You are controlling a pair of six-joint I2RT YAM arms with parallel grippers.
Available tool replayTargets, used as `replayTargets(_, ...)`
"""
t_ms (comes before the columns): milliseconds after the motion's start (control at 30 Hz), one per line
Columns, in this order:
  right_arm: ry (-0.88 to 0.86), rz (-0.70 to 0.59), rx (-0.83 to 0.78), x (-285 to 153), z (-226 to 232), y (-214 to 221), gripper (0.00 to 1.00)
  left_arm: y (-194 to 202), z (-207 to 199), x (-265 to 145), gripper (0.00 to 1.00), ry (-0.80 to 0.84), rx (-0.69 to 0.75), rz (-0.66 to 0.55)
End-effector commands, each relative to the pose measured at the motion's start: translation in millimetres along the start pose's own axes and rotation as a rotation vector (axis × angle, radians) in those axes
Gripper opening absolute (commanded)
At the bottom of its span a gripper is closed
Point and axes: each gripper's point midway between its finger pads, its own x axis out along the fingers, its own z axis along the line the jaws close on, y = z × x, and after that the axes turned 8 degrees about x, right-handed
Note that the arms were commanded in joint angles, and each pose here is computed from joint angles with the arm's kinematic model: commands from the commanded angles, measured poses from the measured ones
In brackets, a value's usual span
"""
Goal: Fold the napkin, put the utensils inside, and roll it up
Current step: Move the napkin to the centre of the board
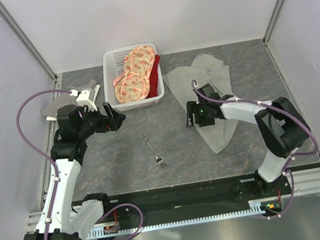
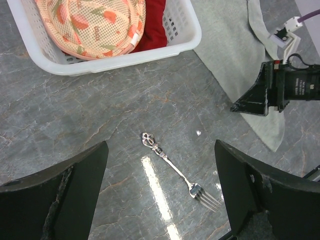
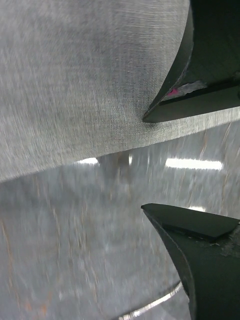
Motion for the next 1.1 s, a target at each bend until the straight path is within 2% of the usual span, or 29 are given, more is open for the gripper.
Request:
replayTargets(0,-0.105,0.099,-0.01,23,47,31,0.74,-10,-4,1,0.94,0.026,0.051,-0.034)
replayTargets(67,-0.122,0.13,-0.038,30,65,45,0.74,-10,-5,1,0.94,0.026,0.051,-0.034)
replayTargets(167,-0.168,0.115,-0.071,27,93,43,0.74,-9,-3,1,0.94,0.02,0.053,-0.032)
replayTargets(233,-0.201,0.079,-0.079,17,108,30,0.74,-8,-2,2,0.94,0.015,0.053,-0.029)
replayTargets(300,-0.199,-0.015,-0.109,-1,118,3,0.74,-7,-1,2,0.94,0.015,0.055,-0.026)
replayTargets(400,-0.141,-0.107,-0.148,-27,113,-32,0.74,-5,-2,4,0.94,0.017,0.054,-0.019)
replayTargets(733,0.173,-0.302,-0.056,-52,-2,-155,0.69,11,-7,18,0.88,0.018,0.07,0.044)
replayTargets(867,0.241,-0.337,-0.049,-44,-22,-192,0.68,23,-29,29,0.86,0.053,0.093,0.097)
replayTargets(1067,0.275,-0.327,-0.038,-22,-42,-220,0.65,38,-45,43,0.85,0.094,0.065,0.165)
